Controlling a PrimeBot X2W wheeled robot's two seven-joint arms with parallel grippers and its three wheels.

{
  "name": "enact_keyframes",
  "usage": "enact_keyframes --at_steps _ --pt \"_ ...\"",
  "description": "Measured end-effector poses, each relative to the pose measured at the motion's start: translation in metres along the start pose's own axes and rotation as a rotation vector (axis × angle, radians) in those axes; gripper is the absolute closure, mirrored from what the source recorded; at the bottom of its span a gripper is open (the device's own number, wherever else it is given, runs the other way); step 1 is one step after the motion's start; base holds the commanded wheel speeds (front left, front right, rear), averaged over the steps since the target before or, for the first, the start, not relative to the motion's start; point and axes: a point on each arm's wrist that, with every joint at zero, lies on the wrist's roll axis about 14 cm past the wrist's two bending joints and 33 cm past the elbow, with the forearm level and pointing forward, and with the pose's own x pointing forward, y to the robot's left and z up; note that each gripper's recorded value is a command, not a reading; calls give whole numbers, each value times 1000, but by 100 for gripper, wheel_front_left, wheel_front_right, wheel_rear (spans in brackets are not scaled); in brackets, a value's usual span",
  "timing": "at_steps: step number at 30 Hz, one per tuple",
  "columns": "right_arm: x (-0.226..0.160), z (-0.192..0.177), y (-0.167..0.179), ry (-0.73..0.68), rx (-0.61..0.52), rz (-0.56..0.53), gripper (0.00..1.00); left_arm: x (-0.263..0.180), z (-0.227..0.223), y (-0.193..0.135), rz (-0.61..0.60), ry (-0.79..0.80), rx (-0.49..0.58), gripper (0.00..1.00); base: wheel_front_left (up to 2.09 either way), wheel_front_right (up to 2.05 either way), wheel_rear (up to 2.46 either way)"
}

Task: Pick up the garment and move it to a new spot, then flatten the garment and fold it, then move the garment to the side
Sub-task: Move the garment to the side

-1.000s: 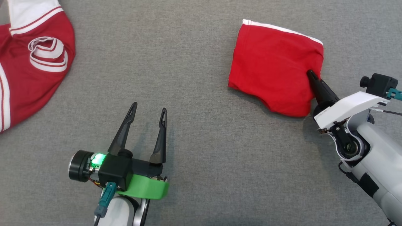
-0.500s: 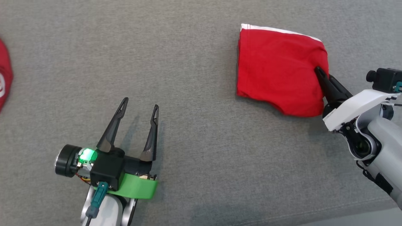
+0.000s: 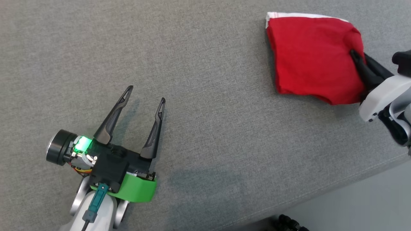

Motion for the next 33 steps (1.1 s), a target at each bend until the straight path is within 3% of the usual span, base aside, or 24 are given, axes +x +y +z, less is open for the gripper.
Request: enact_keyframes --at_steps 5,10,21,28,29,30,33 --pt "4 -7 -55 84 -242 -103 100 14 -15 -4 -55 -11 -19 0 0 0 0" --pt "12 3 -93 98 -367 -184 100 19 -26 0 -60 -16 -34 0 0 0 0" --pt "39 8 -126 112 -507 -276 100 16 -50 14 -48 12 -33 0 0 0 0" --pt "37 7 -150 124 -529 -380 100 13 -54 20 -38 20 -16 0 0 0 0" --pt "36 3 -151 128 -514 -392 75 12 -54 20 -39 22 -13 0 0 0 0" --pt "36 1 -149 127 -508 -398 0 12 -53 20 -41 23 -10 0 0 0 0" --pt "35 1 -148 121 -507 -418 0 12 -48 20 -37 18 -2 0 0 0 0"
